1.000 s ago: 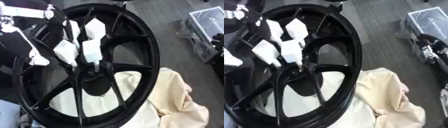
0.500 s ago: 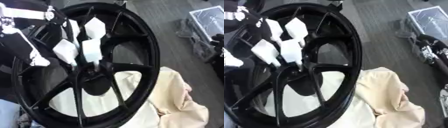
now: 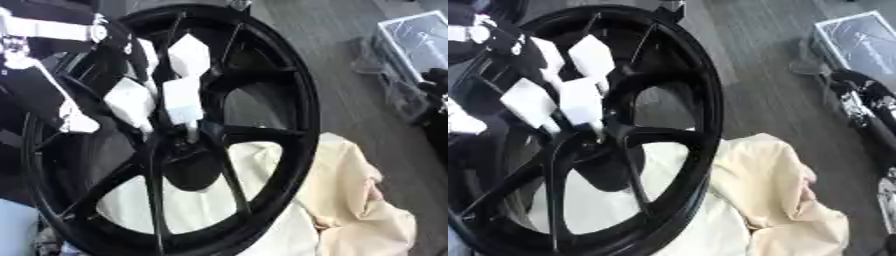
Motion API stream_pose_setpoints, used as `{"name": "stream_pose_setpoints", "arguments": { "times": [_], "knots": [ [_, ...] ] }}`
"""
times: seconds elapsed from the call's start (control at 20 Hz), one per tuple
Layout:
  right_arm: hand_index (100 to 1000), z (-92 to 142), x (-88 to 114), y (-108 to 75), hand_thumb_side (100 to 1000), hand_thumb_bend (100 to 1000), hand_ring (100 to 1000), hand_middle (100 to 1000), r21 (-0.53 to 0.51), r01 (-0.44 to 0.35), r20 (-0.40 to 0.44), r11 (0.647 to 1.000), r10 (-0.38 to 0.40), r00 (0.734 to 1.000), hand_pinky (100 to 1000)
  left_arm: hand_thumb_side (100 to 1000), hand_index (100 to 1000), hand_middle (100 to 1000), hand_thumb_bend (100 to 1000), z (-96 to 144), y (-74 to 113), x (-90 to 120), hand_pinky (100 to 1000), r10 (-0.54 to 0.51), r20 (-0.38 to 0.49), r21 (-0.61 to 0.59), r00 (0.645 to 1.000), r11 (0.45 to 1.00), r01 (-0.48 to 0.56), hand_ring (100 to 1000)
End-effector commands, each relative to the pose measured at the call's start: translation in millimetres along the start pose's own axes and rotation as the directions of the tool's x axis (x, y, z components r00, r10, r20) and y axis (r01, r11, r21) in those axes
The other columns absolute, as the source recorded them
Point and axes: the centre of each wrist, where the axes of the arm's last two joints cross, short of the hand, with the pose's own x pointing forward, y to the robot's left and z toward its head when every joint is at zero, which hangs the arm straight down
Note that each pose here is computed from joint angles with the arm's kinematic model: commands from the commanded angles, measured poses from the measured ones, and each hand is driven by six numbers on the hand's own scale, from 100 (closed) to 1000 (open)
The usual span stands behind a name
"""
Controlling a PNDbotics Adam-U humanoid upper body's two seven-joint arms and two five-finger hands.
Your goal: Pull the pin out of the wheel hub.
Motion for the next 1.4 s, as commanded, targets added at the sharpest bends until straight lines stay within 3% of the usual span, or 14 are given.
{"name": "stream_pose_setpoints", "arguments": {
  "times": [0.05, 1.4],
  "knots": [
    [857, -1, 8, -1.1, 592, 100, 920, 859, 0.005, -0.018, 0.028, 1.000, 0.018, 0.999, 1000, 100, 780, 816, 417, 7, 4.8, -2, 729, 0.006, -0.034, 0.000, 0.999, 1.000, -0.006, 775],
    [854, -2, 8, 0.3, 594, 100, 921, 861, 0.007, -0.020, 0.027, 1.000, 0.020, 0.999, 1000, 100, 784, 747, 378, -5, 2.9, -7, 672, 0.028, -0.051, -0.019, 0.998, 0.999, -0.029, 697]
  ]
}}
